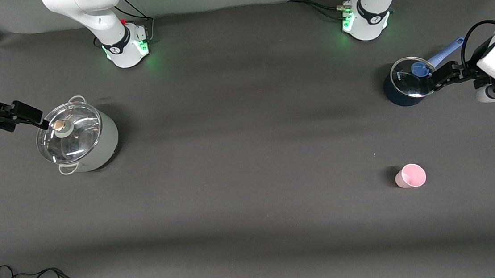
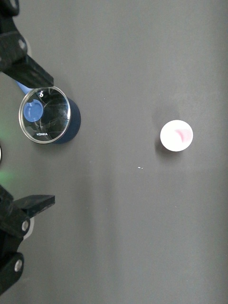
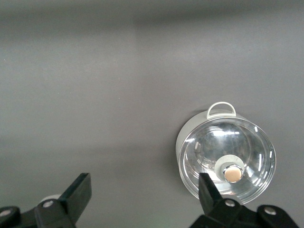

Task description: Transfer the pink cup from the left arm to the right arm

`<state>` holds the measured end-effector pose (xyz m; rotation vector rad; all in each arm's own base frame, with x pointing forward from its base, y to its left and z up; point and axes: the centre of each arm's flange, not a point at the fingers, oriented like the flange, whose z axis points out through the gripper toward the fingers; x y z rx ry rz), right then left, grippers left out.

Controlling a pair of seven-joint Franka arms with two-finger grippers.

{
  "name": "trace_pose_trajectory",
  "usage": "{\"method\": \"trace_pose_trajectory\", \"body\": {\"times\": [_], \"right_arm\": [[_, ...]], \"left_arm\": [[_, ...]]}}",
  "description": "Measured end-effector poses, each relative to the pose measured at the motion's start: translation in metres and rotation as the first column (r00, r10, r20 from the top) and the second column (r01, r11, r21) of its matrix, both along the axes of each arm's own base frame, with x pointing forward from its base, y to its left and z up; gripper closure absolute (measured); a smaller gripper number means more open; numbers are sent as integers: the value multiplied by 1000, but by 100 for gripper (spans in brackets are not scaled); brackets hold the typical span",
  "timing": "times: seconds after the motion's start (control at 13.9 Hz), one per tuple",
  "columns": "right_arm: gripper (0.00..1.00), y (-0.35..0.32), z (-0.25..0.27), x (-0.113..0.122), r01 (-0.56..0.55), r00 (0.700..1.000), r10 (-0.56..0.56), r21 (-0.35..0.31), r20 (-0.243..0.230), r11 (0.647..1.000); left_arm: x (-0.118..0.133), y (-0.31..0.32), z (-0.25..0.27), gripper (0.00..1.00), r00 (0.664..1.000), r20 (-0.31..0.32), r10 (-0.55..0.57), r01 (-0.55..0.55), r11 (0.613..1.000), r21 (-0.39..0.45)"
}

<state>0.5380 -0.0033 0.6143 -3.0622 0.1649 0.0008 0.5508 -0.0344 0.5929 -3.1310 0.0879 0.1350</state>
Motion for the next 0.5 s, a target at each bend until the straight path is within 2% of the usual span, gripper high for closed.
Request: {"method": "trace_pose_trajectory", "body": {"times": [0.5], "right_arm": [[0, 6, -2, 0, -12, 1000, 12, 0, -12, 1000]], "left_arm": [[2, 0, 0, 0, 1000, 3, 0, 0, 1000, -1]]}}
